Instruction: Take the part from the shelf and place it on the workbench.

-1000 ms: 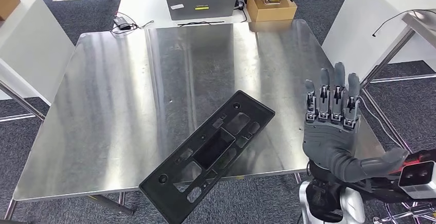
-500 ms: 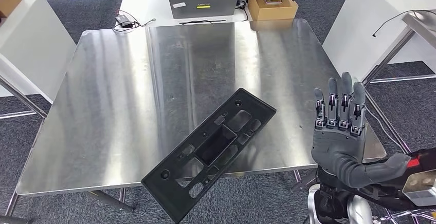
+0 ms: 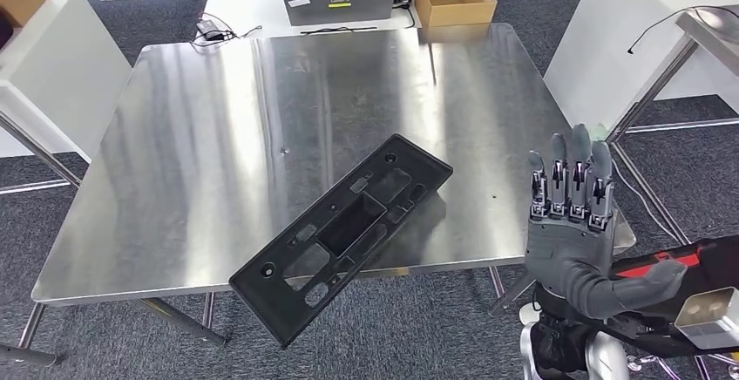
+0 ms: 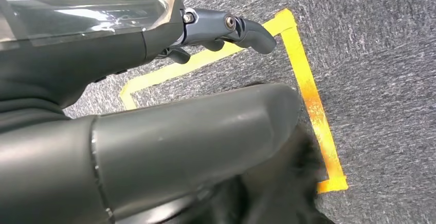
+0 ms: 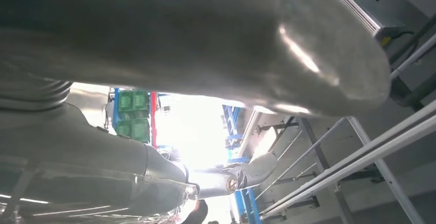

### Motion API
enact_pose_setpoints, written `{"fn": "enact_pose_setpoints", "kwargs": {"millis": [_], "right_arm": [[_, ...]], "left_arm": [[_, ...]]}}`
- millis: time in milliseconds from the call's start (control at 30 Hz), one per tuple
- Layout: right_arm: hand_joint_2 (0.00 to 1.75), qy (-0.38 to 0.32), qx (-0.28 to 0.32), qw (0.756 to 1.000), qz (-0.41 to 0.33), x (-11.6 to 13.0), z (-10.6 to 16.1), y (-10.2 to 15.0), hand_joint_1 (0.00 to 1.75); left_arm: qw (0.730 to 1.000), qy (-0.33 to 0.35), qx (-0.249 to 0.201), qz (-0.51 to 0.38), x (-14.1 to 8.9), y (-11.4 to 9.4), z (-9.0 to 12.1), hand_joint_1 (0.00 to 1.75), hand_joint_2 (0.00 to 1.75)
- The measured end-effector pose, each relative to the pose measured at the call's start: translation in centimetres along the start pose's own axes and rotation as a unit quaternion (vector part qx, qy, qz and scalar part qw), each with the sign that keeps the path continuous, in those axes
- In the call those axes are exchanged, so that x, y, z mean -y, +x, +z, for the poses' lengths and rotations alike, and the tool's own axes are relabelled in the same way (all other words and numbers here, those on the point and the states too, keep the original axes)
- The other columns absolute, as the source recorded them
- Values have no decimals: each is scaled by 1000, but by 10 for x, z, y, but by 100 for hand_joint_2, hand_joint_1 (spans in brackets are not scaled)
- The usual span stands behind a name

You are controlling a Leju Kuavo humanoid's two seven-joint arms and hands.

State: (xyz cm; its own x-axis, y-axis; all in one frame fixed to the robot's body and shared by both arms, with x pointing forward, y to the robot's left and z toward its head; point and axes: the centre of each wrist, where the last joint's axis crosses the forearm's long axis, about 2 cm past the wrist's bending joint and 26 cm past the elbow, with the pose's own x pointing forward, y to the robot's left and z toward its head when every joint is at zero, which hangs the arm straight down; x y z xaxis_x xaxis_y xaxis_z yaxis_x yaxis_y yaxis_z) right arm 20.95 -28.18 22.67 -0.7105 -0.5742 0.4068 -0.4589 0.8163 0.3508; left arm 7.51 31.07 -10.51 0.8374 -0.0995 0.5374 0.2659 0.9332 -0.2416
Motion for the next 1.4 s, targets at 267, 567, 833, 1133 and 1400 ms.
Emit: {"fn": "enact_pose_setpoints", "kwargs": {"millis": [267,567,833,1133,1400], "right_arm": [[0,4,-25,999,36,-2,1,-1,0],[0,-1,-71,992,106,-4,6,-4,0],[0,8,-108,985,134,-7,15,-7,0],[0,68,-298,914,268,-4,50,-17,0],[0,119,-509,807,274,27,129,-27,0]], "left_arm": [[1000,-2,4,2,4,2,-2,0,0],[1000,-3,6,13,9,-1,-3,0,0],[1000,-1,4,16,8,-6,0,0,0],[1000,4,5,16,6,-5,0,0,0],[1000,10,2,21,2,-9,3,0,0]]}}
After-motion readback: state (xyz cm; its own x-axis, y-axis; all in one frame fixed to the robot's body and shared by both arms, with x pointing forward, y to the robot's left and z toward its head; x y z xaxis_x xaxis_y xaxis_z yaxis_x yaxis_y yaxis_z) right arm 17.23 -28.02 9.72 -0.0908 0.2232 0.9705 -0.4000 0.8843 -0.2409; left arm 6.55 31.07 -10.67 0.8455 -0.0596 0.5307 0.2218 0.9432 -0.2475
